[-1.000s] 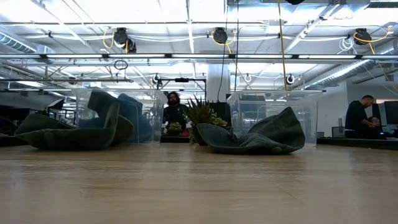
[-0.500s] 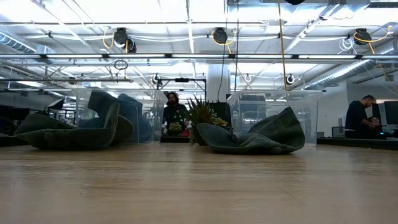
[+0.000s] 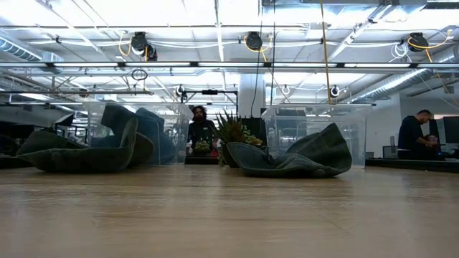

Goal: Pick & Place hat
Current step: Put the blue cap into the left transparent bin

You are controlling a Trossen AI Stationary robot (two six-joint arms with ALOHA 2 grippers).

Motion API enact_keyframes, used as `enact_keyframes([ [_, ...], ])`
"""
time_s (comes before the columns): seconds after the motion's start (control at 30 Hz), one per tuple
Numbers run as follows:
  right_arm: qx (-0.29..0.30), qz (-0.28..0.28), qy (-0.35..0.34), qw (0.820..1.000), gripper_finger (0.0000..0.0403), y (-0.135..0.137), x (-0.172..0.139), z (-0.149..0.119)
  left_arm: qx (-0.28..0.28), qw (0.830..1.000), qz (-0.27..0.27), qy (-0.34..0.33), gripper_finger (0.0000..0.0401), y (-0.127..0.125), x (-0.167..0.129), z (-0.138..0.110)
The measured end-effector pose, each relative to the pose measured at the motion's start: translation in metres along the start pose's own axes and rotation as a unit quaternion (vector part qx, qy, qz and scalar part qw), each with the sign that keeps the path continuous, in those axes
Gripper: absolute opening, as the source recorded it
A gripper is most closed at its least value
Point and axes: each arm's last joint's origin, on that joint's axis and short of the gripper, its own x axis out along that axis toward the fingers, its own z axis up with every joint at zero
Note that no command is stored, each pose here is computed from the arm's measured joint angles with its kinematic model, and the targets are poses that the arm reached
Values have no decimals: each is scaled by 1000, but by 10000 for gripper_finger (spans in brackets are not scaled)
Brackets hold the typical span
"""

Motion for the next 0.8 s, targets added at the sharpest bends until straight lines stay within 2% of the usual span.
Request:
enact_keyframes([
  [0.23, -10, -56, 44, 997, 1, 16, -51, 4, -46, 999, 27, 10, 197, 6, -4, 0],
  [0.47, -28, -93, 119, 988, 0, 21, -79, -3, -119, 987, 69, 83, 244, 22, 2, -14],
  [0.53, -35, -83, 140, 986, 0, 21, -80, -6, -137, 982, 66, 113, 254, 25, 7, -20],
  [0.67, -46, -32, 170, 984, 0, 20, -73, -11, -153, 975, 22, 162, 268, 26, 22, -29],
  [0.8, -61, 35, 164, 984, 0, 21, -61, -14, -164, 965, -13, 206, 269, 30, 41, -41],
])
